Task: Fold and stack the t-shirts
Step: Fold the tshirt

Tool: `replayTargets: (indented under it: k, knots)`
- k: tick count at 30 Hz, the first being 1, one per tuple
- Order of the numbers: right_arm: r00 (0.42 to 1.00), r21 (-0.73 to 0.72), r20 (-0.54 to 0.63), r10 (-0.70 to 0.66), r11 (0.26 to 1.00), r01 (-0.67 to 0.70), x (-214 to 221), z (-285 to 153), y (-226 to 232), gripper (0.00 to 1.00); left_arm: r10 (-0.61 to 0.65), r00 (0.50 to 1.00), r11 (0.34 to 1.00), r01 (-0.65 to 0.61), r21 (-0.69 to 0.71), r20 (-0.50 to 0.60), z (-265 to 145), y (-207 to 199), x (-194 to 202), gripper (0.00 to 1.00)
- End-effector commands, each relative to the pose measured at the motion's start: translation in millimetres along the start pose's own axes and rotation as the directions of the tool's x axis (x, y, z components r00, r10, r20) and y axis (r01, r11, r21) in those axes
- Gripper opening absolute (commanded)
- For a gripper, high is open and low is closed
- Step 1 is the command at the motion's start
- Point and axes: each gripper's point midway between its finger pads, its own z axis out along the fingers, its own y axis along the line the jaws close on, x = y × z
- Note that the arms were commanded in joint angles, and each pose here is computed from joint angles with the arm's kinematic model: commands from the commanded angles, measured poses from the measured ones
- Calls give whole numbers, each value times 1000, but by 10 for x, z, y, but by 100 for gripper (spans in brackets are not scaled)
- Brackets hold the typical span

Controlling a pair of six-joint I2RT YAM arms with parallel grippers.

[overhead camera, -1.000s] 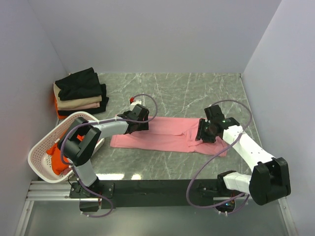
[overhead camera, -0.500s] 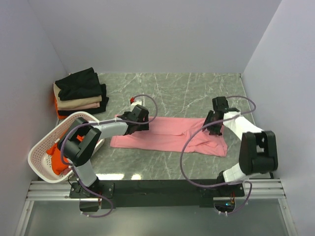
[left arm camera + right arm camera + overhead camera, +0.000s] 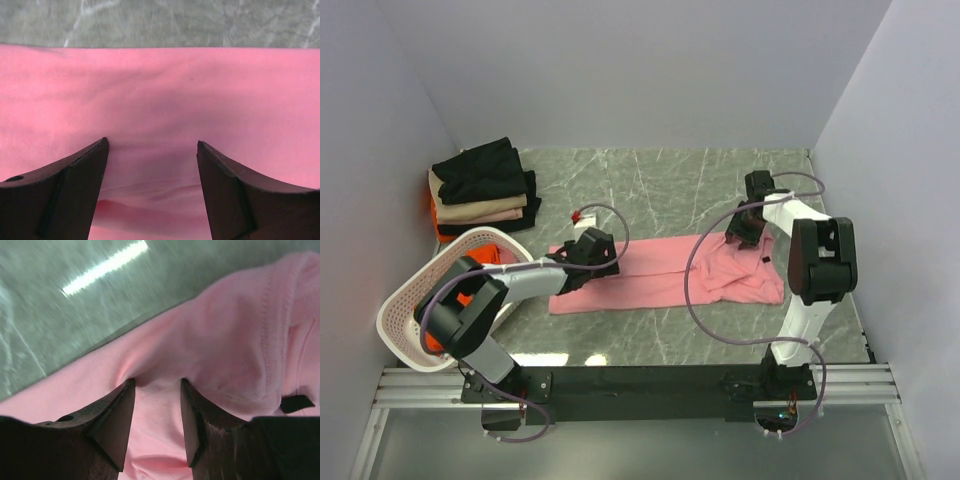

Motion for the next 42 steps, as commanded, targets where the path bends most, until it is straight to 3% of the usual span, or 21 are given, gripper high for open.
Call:
replayTargets:
  k: [1,10,15,18,22,30,37,42]
  knots:
    - [1000,4,7,-23,1000,23,-214,139,69,48,-31,985,999,28,-20,-168,-128,169,599,78]
    - [990,-74,11,-143,987,143,-799,276,560,45,-88,967,992,107,68,-239,-464,-10,997,78]
    - [972,-148,120,-203,964,220,-1155,7,1005,44,-86,957,984,126,130,-277,-709,-257,1180,78]
    - [959,-174,211,-191,958,229,-1282,-334,1096,44,-104,962,977,147,155,-253,-838,-355,1093,78]
    - [932,-176,322,-166,957,231,-1236,-875,976,44,-123,973,976,154,153,-195,-947,-387,853,79]
    - [954,111,251,-167,984,143,-684,-773,27,45,-37,995,969,59,240,-97,-972,-877,371,80]
    - [971,70,208,-117,992,104,-424,-667,-224,45,48,999,933,-37,357,-22,-850,-1673,-29,80]
    - [975,-6,195,-103,994,106,-302,-557,-136,45,114,993,923,-100,371,-17,-573,-2023,-26,80]
